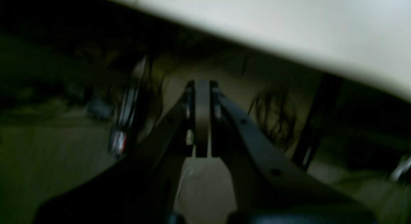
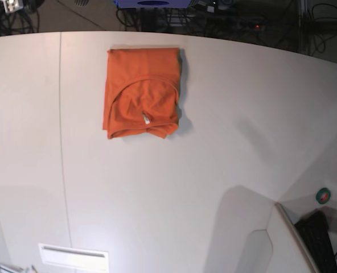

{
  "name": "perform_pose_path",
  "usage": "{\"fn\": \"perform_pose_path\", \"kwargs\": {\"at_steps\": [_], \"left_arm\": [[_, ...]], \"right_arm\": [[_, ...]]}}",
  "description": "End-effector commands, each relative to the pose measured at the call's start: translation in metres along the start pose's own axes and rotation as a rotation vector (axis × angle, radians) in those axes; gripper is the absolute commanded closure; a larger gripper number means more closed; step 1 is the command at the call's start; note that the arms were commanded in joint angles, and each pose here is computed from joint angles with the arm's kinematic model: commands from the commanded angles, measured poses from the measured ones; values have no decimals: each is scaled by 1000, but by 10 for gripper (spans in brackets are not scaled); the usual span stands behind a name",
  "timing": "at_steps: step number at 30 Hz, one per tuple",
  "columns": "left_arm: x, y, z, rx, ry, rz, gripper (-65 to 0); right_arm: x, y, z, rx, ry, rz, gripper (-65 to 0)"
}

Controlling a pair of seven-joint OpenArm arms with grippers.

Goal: Layout the t-shirt on the table in an organized manner, then fold the t-shirt properly

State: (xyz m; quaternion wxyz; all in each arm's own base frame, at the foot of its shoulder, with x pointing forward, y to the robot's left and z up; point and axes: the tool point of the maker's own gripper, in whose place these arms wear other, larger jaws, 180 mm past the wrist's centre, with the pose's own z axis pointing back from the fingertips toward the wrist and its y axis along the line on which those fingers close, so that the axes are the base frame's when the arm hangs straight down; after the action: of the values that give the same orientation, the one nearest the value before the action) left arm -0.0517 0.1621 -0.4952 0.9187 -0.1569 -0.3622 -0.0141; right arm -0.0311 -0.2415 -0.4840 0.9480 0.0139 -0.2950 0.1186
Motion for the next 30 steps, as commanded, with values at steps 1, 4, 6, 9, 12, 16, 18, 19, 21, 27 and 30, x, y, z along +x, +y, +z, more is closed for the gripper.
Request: {"fn": "perform_pose_path", "kwargs": {"at_steps": [1, 4, 6, 9, 12, 16, 18, 19, 21, 27, 30], "left_arm": [[-19, -9, 9, -19, 33, 16, 0], [-65, -6, 14, -14, 135, 40, 0], [-82, -2, 13, 21, 154, 95, 0], [-103, 2, 7, 65, 189, 169, 0], [-123, 3, 2, 79, 273, 212, 0], [-121, -3, -16, 30, 297, 192, 0], [-126, -10, -30, -29, 378, 157, 0], [-131, -12, -39, -57, 448, 136, 0], [-143, -17, -50, -102, 603, 102, 0], [-144, -24, -58, -114, 631, 96, 0], [-147, -14, -53, -58, 623, 48, 0]], "right_arm": [[-12, 19, 4, 43, 31, -18, 0], [-56, 53, -1, 132, 217, -22, 0], [-72, 64, -13, 169, 315, -11, 0], [-103, 84, -22, 234, 499, 23, 0], [-143, 109, -21, 318, 656, 64, 0], [-182, 155, -28, 416, 748, 54, 0], [-186, 175, -34, 430, 757, 17, 0], [-183, 180, -38, 423, 748, -13, 0], [-178, 192, -41, 417, 717, -62, 0], [-175, 198, -40, 381, 674, -147, 0], [-170, 191, -47, 341, 653, -192, 0]]}}
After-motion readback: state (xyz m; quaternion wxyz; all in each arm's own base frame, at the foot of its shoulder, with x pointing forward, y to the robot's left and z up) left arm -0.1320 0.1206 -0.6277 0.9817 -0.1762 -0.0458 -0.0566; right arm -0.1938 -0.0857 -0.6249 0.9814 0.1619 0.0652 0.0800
